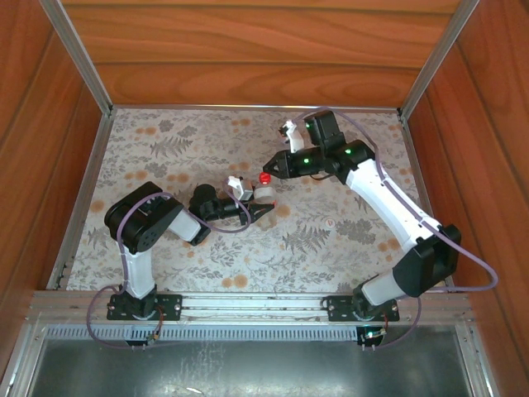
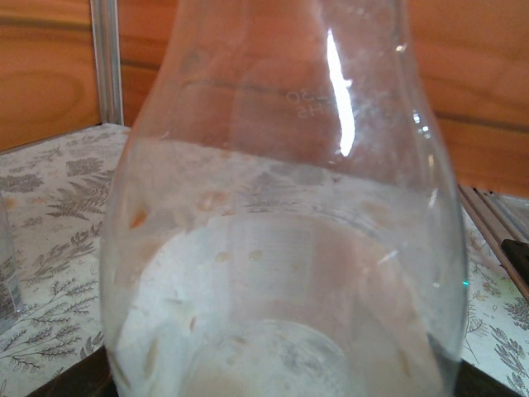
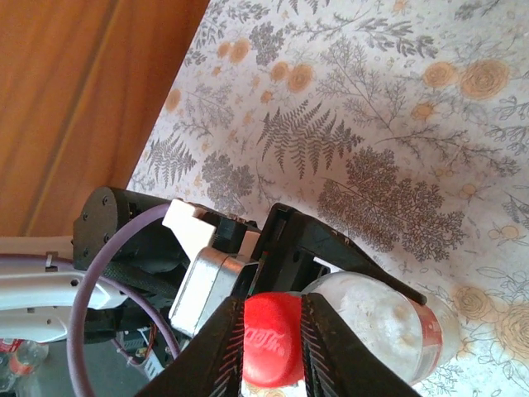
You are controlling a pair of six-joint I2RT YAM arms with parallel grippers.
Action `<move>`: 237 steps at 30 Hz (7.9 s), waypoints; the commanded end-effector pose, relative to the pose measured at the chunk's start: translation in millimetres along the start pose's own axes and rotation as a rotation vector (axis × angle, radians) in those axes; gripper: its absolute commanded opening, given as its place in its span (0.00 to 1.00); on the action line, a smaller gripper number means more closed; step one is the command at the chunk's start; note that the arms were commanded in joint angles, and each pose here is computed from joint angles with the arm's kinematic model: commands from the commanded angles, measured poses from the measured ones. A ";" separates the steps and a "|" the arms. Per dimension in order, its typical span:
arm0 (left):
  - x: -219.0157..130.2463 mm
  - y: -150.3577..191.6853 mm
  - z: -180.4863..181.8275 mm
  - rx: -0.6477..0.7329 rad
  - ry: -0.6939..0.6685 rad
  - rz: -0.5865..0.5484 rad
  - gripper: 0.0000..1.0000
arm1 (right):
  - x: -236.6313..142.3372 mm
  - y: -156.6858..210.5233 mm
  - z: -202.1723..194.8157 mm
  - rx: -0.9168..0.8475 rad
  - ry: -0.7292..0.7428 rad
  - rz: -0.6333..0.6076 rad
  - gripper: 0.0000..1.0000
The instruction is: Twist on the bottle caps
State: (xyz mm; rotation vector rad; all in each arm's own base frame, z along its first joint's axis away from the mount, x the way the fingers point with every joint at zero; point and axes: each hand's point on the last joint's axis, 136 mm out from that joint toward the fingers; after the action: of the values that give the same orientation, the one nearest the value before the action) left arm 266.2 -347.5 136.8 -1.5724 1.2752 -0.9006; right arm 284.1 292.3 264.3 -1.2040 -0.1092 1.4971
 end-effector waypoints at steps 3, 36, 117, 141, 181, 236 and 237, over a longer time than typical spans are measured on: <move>-4.5 13.0 6.4 -0.033 -0.024 0.046 0.56 | 0.0 -4.8 7.4 -0.015 -0.062 0.004 0.19; -4.4 9.4 12.3 -0.048 -0.037 0.039 0.55 | -20.4 8.5 7.0 0.015 -0.021 -0.060 0.27; -4.0 3.5 12.2 -0.060 -0.038 0.034 0.54 | -17.6 31.8 16.2 0.039 -0.119 -0.007 0.10; -29.3 -15.4 -15.5 0.350 -0.061 0.207 0.54 | -70.5 68.9 64.8 -1.177 -0.060 0.183 0.68; -43.4 -19.6 -39.7 0.366 -0.011 0.254 0.54 | -18.5 62.1 69.2 -1.357 -0.135 0.341 0.33; -43.9 -11.0 -33.8 0.397 -0.099 0.281 0.55 | -44.6 60.3 77.4 -1.337 -0.068 0.157 0.79; -43.8 -10.5 -35.8 0.393 -0.088 0.281 0.55 | -43.9 61.9 76.3 -1.352 -0.078 0.176 0.78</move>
State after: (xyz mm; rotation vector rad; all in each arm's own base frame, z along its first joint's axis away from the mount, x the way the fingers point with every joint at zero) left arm 240.8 -307.2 156.5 -1.0924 1.0857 -0.7700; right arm 188.6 280.7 295.3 -2.1442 -1.0402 1.5250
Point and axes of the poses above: each hand's point on the last joint's axis, 136 mm out from that joint toward the fingers, its own x axis out along the fingers, its own z axis along the line the jaws close on, y = z × x, and after that the axes turned 12 degrees about -x, right-handed
